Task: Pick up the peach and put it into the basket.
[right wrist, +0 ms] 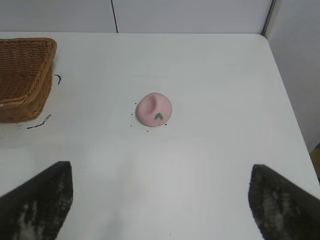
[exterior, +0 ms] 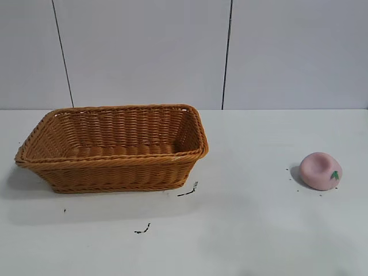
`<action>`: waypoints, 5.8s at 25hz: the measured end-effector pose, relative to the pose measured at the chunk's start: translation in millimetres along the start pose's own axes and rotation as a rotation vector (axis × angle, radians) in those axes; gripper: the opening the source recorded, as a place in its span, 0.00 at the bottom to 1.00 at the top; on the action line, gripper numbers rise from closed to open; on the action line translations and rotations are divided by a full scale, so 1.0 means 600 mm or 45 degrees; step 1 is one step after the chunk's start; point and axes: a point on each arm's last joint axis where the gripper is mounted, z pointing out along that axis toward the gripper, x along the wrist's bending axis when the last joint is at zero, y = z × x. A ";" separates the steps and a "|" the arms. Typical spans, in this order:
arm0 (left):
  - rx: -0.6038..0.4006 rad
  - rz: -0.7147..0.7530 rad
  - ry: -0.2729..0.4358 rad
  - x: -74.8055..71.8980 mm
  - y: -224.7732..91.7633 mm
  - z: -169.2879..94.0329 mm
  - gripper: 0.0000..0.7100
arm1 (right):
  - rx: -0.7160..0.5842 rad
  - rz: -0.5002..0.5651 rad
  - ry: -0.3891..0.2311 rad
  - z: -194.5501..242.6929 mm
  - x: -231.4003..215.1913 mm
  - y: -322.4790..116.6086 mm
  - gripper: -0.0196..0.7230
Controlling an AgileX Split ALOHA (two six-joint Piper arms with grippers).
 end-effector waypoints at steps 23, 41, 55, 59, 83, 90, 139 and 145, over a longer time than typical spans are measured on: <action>0.000 0.000 0.000 0.000 0.000 0.000 0.98 | 0.512 -0.123 0.068 0.434 0.026 0.114 0.91; 0.000 0.000 0.000 0.000 0.000 0.000 0.98 | 0.700 -0.095 0.046 0.534 0.026 0.047 0.89; 0.000 0.000 0.000 0.000 0.000 0.000 0.98 | 0.637 -0.096 0.040 0.468 0.025 0.145 0.00; 0.000 0.000 0.000 0.000 0.000 0.000 0.98 | 0.496 -0.075 0.054 0.388 0.025 0.234 0.00; 0.000 0.000 0.000 0.000 0.000 0.000 0.98 | 0.159 -0.629 0.539 0.361 0.494 0.255 0.00; 0.000 0.000 0.000 0.000 0.000 0.000 0.98 | 0.268 -0.716 0.543 0.467 0.546 0.175 0.00; 0.000 0.000 0.000 0.000 0.000 0.000 0.98 | 0.226 -0.062 0.081 0.416 -0.003 0.381 0.96; 0.000 0.000 0.000 0.000 0.000 0.000 0.98 | 0.250 -0.059 0.082 0.346 -0.003 0.367 0.96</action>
